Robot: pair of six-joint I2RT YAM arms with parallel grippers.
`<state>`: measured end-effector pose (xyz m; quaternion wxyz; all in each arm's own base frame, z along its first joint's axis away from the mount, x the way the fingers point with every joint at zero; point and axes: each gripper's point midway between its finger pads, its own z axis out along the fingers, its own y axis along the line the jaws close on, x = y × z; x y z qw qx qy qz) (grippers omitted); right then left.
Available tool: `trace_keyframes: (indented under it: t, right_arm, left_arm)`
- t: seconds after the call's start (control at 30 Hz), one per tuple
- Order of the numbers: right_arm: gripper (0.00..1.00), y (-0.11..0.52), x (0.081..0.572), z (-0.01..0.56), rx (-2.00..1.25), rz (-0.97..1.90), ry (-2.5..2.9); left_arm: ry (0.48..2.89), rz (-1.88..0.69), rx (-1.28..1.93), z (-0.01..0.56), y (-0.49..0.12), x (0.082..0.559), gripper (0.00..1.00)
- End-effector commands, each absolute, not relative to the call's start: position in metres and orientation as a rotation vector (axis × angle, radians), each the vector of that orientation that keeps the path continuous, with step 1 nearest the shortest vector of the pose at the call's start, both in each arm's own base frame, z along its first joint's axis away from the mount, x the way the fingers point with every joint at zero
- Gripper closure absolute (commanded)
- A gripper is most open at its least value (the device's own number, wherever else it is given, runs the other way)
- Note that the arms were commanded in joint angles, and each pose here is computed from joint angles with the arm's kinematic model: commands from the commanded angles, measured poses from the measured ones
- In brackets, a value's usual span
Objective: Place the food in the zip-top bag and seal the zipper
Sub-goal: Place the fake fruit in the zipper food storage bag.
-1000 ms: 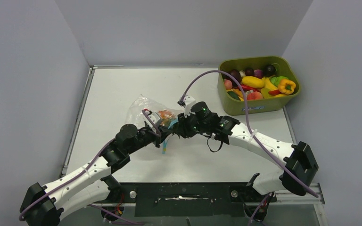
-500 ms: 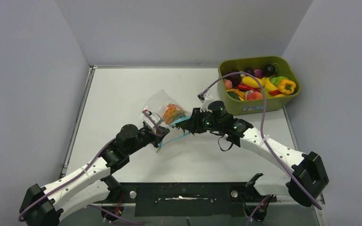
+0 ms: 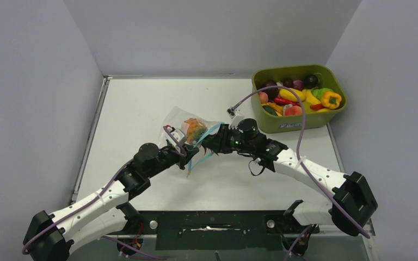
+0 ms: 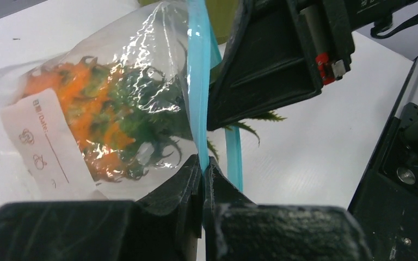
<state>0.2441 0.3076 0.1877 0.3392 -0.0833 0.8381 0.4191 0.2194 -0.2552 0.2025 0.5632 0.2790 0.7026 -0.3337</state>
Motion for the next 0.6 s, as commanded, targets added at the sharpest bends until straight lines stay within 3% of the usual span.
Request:
trace_keyframes:
  t: [0.0,0.57]
  right_arm:
    - [0.82,0.329,0.257,0.219,-0.165,1.176,2.045]
    - [0.78,0.332,0.283,0.206,0.008,1.107,2.049]
  left_arm:
    - [1.543,-0.864,0.650,0.235,-0.268,0.219,1.00]
    - [1.446,-0.989,0.682,0.245,-0.274,0.197,1.00]
